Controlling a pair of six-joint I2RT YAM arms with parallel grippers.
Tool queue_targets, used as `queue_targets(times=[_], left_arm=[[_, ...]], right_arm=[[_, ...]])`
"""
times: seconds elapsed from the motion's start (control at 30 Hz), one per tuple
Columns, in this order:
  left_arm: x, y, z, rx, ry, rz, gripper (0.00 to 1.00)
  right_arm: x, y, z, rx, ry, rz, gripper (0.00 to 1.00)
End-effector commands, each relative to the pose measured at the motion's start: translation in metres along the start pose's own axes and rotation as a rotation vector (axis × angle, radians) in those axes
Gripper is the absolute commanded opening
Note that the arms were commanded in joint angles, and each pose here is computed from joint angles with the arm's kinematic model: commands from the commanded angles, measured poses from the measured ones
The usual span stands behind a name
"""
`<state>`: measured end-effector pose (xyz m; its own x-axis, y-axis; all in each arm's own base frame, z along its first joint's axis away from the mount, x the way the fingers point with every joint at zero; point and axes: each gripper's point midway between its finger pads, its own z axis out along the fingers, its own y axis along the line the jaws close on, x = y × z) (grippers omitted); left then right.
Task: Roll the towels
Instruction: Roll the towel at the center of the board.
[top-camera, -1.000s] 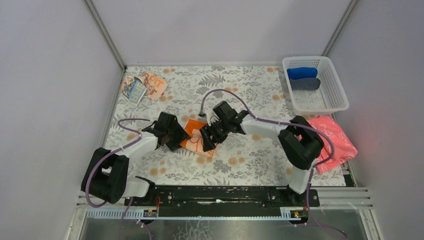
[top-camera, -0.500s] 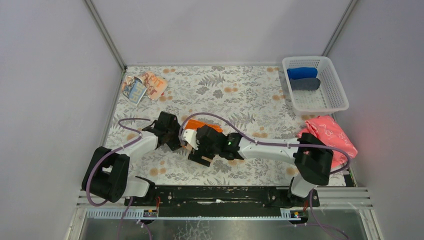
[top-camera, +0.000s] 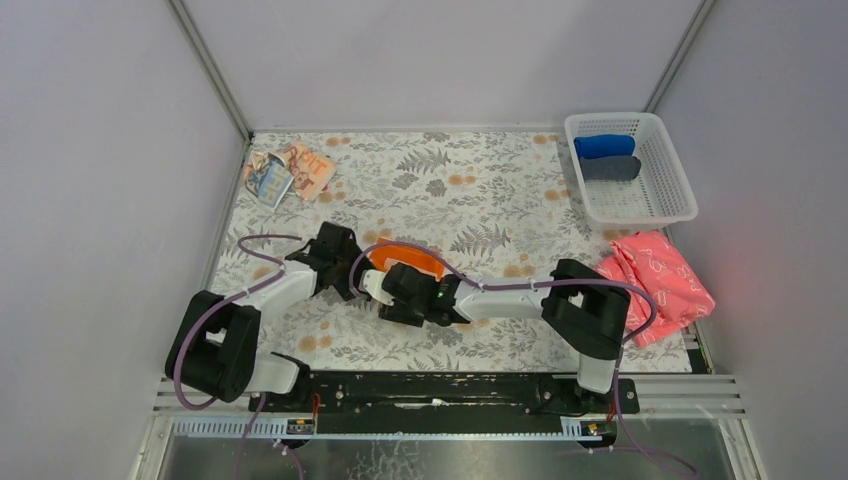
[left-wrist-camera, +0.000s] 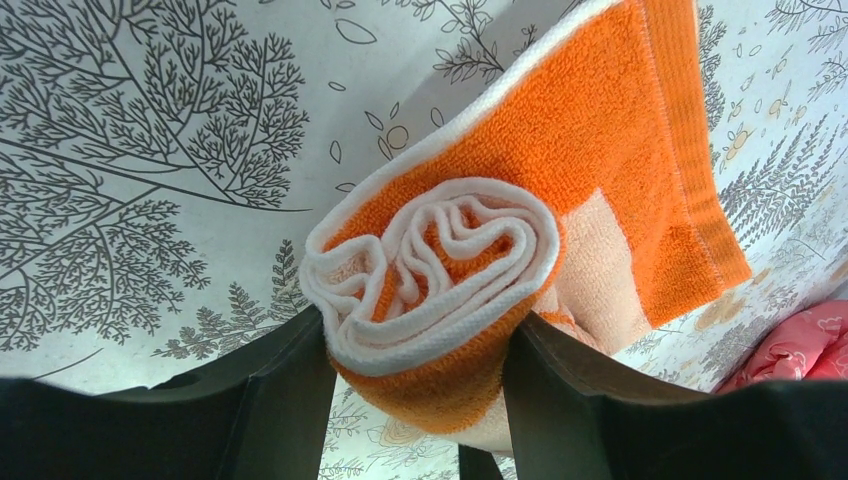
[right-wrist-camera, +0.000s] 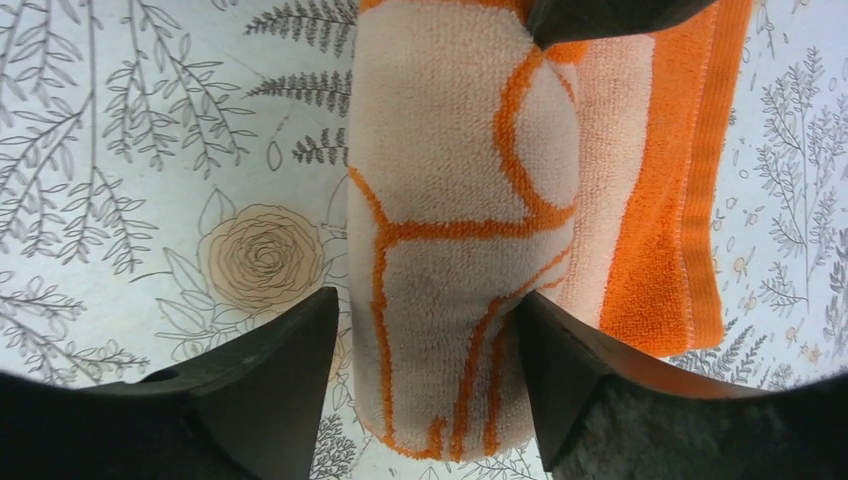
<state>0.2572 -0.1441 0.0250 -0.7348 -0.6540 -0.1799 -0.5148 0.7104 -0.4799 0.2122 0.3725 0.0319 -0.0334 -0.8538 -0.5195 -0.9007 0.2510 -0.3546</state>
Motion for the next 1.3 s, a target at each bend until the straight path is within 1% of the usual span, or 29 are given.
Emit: queue_targets(times=[0.0, 0.13, 0.17, 0.2, 0.23, 0.27, 0.37, 0.43, 0.6, 0.7, 0.77, 0.87, 0.93, 1.13, 1.27], left_arm=[[0.017, 0.056, 0.004, -0.214, 0.053, 0.055, 0.54], [0.009, 0.051, 0.004, -0.208, 0.044, 0.056, 0.54], [0.006, 0.05, 0.003, -0.204, 0.039, 0.058, 0.54], [0.003, 0.048, 0.002, -0.201, 0.033, 0.058, 0.54], [0.001, 0.047, 0.001, -0.199, 0.027, 0.059, 0.54], [-0.002, 0.045, 0.0, -0.196, 0.021, 0.062, 0.54], [-0.006, 0.04, -0.003, -0.188, 0.013, 0.066, 0.55], [-0.007, 0.035, -0.007, -0.17, 0.007, 0.061, 0.58], [-0.012, 0.019, -0.023, -0.098, -0.029, 0.037, 0.71], [-0.016, 0.015, -0.034, -0.078, -0.06, 0.024, 0.77], [-0.016, 0.014, -0.04, -0.064, -0.068, 0.017, 0.79], [-0.013, 0.014, -0.047, -0.05, -0.072, 0.003, 0.81], [-0.011, 0.015, -0.049, -0.043, -0.073, -0.001, 0.82], [-0.007, 0.015, -0.039, -0.037, -0.044, 0.005, 0.83], [-0.01, 0.023, -0.025, -0.076, -0.045, 0.004, 0.83]], right_arm=[[0.042, 0.019, 0.01, -0.06, 0.148, -0.027, 0.68], [0.058, 0.029, 0.01, -0.106, 0.21, -0.014, 0.53], [0.061, 0.031, 0.009, -0.122, 0.218, -0.002, 0.47], [0.064, 0.033, 0.008, -0.141, 0.226, 0.013, 0.38], [0.066, 0.036, 0.007, -0.168, 0.232, 0.032, 0.33], [0.066, 0.042, 0.005, -0.213, 0.226, 0.056, 0.27], [0.059, 0.05, -0.001, -0.342, 0.195, 0.158, 0.06], [0.049, 0.055, -0.007, -0.451, 0.162, 0.245, 0.0], [0.026, 0.054, -0.012, -0.662, 0.094, 0.437, 0.0], [0.02, 0.053, -0.011, -0.765, 0.099, 0.541, 0.0], [0.016, 0.052, -0.01, -0.827, 0.098, 0.604, 0.0], [0.013, 0.051, -0.007, -0.924, 0.102, 0.706, 0.0], [0.018, 0.053, -0.001, -0.958, 0.139, 0.761, 0.0], [0.025, 0.055, 0.007, -1.003, 0.197, 0.844, 0.0], [0.033, 0.055, 0.014, -1.006, 0.229, 0.9, 0.0]])
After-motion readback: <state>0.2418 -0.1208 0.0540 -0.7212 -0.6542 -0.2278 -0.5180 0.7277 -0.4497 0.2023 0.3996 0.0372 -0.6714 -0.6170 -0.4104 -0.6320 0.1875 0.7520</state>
